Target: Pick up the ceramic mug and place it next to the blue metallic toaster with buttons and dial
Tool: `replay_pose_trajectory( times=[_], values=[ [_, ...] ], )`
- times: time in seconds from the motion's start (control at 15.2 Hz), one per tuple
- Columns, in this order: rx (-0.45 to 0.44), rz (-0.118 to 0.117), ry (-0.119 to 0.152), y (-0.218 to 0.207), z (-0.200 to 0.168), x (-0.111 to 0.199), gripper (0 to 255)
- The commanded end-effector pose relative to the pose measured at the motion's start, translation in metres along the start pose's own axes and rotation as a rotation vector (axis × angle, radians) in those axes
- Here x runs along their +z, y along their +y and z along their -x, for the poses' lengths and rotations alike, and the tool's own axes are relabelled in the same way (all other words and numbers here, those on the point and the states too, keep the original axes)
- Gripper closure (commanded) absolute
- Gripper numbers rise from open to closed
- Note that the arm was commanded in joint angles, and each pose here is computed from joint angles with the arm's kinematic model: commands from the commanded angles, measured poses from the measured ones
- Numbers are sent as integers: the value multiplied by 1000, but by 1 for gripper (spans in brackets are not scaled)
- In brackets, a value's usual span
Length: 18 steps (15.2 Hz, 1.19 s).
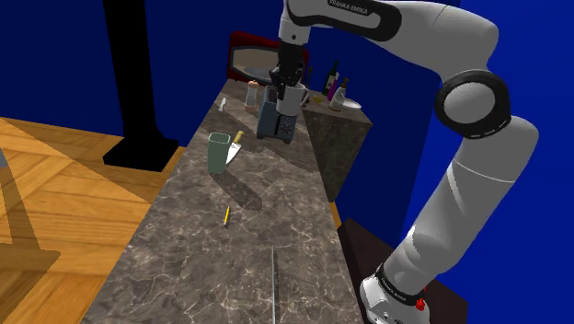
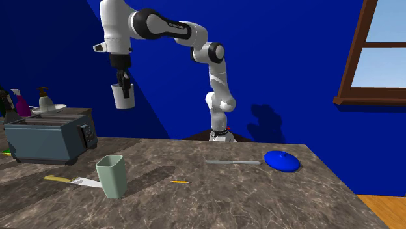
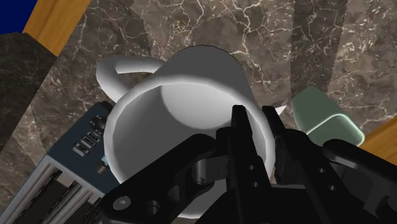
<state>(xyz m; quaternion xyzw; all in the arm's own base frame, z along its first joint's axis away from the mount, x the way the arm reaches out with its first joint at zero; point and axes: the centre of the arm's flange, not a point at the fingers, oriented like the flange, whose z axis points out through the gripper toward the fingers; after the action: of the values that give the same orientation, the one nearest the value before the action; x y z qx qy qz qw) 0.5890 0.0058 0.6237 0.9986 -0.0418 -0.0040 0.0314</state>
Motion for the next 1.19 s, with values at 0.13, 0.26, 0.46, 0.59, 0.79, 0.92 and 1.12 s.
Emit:
replay_pose_trajectory(
  times=[0.13, 0.26, 0.46, 0.59, 0.79, 0.92, 1.12],
  values=[
    [-1, 0, 1, 41, -35, 4, 255],
    [-1, 0, 1, 61, -52, 5, 255],
    [-1, 0, 1, 93, -80, 7, 255],
    [-1, 0, 1, 92, -80, 17, 255],
    [-1, 0, 1, 91, -80, 33, 255],
    [-1, 0, 1, 91, -80, 44, 255],
    [-1, 0, 1, 90, -81, 59, 255]
  ],
)
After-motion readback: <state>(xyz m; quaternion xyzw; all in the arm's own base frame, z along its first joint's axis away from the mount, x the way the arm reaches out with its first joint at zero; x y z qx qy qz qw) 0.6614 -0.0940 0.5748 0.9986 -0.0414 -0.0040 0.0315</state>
